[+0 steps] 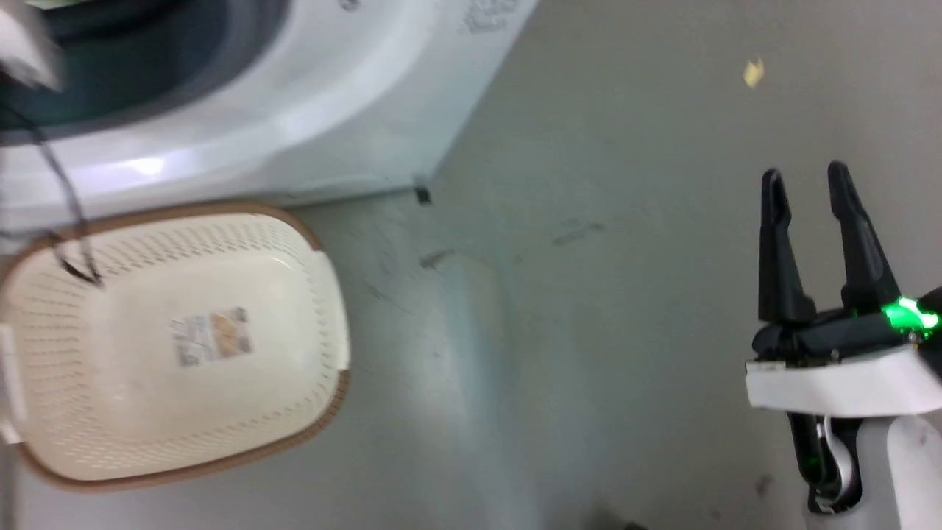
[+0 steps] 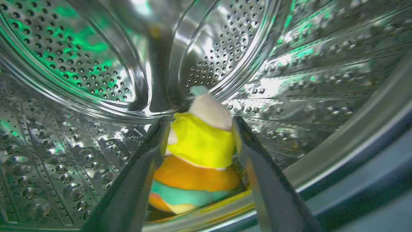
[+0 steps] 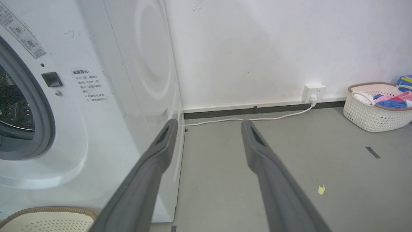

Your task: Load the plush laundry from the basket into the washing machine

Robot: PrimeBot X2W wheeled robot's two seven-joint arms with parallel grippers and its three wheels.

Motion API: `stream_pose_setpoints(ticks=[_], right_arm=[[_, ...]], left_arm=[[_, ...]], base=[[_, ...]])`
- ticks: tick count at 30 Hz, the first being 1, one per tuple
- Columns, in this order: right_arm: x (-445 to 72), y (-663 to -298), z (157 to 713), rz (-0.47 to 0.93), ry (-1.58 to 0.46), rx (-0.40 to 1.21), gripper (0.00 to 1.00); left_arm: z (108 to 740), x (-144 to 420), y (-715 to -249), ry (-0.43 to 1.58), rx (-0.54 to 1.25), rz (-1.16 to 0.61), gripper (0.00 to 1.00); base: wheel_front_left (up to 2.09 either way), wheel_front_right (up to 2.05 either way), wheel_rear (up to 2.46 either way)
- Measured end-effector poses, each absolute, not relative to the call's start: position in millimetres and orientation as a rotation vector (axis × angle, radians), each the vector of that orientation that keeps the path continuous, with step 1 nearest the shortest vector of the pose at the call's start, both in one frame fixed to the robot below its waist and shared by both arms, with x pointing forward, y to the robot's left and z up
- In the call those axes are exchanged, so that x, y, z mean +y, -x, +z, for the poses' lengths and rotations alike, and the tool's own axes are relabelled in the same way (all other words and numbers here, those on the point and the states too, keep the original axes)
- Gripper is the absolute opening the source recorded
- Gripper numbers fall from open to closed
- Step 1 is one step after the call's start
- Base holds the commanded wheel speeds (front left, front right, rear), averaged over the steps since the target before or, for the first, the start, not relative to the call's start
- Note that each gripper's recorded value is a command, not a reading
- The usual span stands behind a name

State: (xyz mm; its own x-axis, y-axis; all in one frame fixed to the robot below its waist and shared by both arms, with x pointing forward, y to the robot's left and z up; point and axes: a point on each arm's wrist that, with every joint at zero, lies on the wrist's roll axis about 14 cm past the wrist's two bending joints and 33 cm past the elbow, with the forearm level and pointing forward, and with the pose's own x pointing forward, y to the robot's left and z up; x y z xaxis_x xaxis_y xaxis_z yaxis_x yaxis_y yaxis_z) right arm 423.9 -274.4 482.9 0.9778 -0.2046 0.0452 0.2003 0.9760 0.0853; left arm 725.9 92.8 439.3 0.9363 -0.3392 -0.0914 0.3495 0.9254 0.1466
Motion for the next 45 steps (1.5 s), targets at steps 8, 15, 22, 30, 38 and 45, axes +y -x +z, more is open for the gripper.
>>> stream_pose_setpoints(ticks=[8, 15, 22, 30, 38, 45], right_arm=[[-261, -404, 521, -0.162, -0.007, -0.140, 1.00], [-245, -394, 555, -0.118, -0.015, -0.240, 1.00], [-221, -389, 571, -0.047, -0.027, -0.289, 1.00], [-192, -372, 575, 0.037, -0.015, -0.296, 1.00], [-191, -355, 559, 0.038, -0.036, -0.247, 1.00], [-184, -348, 544, 0.055, -0.046, -0.199, 1.00]], left_arm=[[494, 95, -636, -0.041, -0.042, -0.378, 1.00], [543, 131, -548, 0.067, -0.176, -0.271, 1.00], [538, 164, -475, -0.026, -0.165, -0.163, 1.00], [526, 173, -407, -0.086, -0.129, -0.103, 1.00], [512, 166, -384, -0.065, -0.093, -0.089, 1.00], [509, 165, -372, -0.056, -0.083, -0.077, 1.00]], base=[[0.00, 0.00, 0.00], [0.00, 0.00, 0.00], [0.00, 0.00, 0.00], [0.00, 0.00, 0.00], [0.00, 0.00, 0.00], [0.00, 0.00, 0.00]])
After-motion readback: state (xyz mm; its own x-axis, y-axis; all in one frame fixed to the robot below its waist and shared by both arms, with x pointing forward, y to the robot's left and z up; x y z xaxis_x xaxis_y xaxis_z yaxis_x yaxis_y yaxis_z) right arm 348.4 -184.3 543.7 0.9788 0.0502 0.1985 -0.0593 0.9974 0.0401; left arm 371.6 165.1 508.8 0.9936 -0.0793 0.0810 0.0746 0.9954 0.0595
